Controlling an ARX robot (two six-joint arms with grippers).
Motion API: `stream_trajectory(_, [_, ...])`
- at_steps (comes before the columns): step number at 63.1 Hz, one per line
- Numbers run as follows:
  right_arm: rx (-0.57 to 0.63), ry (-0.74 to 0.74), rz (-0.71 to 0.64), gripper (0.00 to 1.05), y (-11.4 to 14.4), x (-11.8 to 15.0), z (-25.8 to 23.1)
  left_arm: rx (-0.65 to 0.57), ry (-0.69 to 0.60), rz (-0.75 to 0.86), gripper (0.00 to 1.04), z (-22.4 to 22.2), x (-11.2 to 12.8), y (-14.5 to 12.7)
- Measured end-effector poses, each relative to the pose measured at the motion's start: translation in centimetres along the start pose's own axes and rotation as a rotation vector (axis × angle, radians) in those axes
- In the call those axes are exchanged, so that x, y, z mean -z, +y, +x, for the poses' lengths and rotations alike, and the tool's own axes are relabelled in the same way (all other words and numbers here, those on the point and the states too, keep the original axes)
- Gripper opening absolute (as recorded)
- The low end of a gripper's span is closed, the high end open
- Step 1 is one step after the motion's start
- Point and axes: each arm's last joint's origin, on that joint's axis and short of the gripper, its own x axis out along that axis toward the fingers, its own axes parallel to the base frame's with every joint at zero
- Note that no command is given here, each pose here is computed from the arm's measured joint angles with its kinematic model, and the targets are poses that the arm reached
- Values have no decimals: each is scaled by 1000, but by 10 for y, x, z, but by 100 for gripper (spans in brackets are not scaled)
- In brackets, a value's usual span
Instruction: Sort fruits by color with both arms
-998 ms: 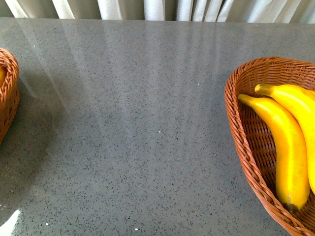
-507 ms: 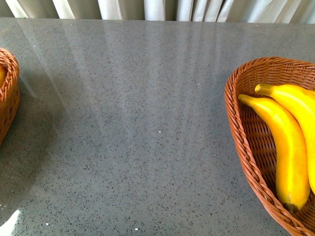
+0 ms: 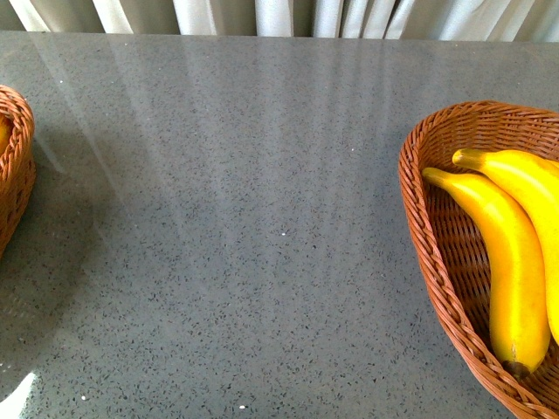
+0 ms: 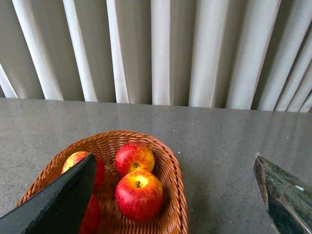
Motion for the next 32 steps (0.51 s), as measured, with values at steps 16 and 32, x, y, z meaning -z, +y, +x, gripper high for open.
stream_trajectory(16, [0, 0, 0, 96, 0, 0, 0, 0, 0, 0, 96, 0, 0, 0])
stream_trajectory(32, [0, 0, 0, 96, 0, 0, 0, 0, 0, 0, 96, 0, 0, 0])
